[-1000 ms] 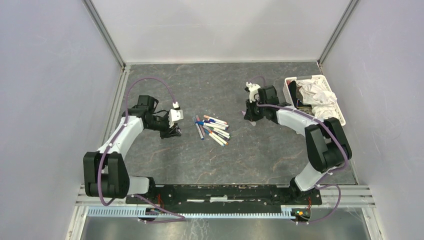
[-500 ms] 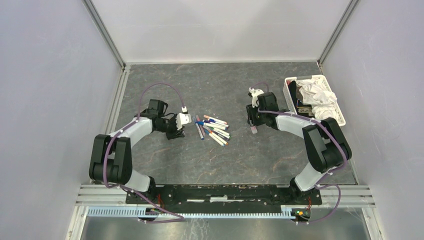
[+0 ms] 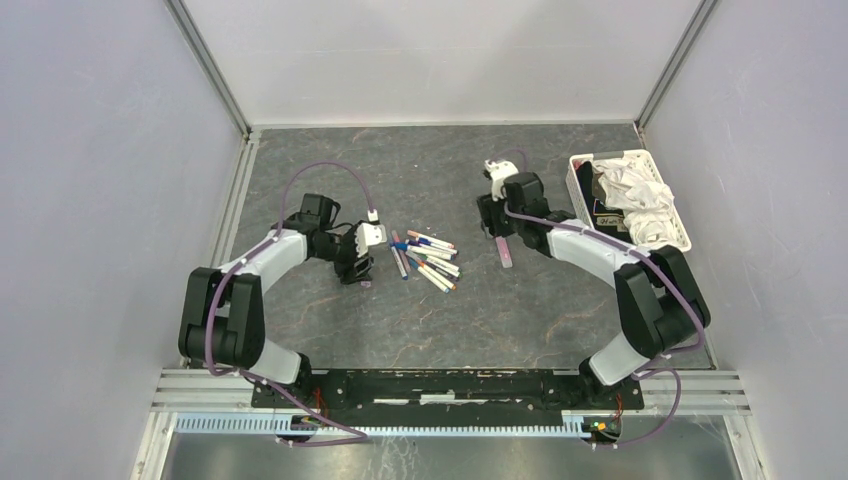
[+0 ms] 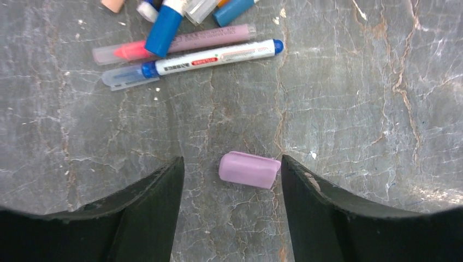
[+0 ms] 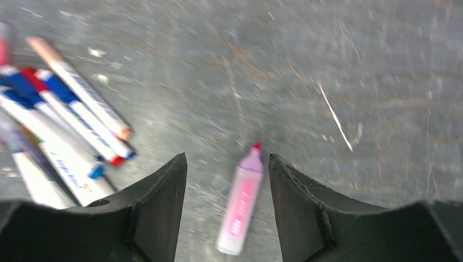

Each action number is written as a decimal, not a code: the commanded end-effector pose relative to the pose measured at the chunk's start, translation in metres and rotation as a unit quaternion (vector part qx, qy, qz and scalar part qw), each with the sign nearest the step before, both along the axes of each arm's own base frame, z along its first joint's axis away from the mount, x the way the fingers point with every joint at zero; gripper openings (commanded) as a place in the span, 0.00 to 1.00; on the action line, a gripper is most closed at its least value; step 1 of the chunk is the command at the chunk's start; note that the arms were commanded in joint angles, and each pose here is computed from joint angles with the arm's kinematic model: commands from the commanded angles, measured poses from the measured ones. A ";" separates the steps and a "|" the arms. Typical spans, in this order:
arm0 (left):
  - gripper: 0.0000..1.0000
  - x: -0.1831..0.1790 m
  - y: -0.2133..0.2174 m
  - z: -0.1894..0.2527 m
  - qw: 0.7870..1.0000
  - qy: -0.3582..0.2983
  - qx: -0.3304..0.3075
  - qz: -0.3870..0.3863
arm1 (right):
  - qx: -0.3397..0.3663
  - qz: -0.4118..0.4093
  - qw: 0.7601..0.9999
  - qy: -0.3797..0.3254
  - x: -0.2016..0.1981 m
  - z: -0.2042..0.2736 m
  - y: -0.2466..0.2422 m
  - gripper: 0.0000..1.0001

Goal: Open the pen caps

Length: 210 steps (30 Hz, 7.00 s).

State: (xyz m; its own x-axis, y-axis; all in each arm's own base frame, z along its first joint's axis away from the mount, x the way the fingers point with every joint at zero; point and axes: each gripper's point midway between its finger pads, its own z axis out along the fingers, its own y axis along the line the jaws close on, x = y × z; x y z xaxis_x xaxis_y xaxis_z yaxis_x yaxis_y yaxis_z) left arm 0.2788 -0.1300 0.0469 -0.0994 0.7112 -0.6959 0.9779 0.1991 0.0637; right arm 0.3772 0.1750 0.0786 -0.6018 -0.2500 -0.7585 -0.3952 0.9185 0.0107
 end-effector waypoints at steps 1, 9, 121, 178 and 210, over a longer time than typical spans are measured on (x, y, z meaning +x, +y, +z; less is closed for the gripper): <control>0.75 0.015 -0.005 0.045 0.999 -0.005 -0.042 0.028 | 0.008 0.066 0.997 -0.048 0.011 0.040 0.051 0.61; 1.00 0.024 0.004 0.127 0.991 0.031 -0.101 0.085 | 0.008 0.202 0.979 -0.010 0.003 0.020 0.143 0.57; 1.00 -0.017 -0.023 0.137 0.992 -0.041 -0.088 -0.081 | 0.175 0.376 0.907 0.070 -0.066 0.080 0.173 0.00; 0.02 -0.055 -0.029 0.130 0.980 -0.086 -0.009 -0.181 | 0.309 0.513 0.773 0.209 -0.163 0.114 0.271 0.33; 0.02 -0.021 0.019 0.103 0.989 -0.084 0.018 -0.116 | 0.168 0.311 0.918 0.180 -0.083 0.046 0.127 0.00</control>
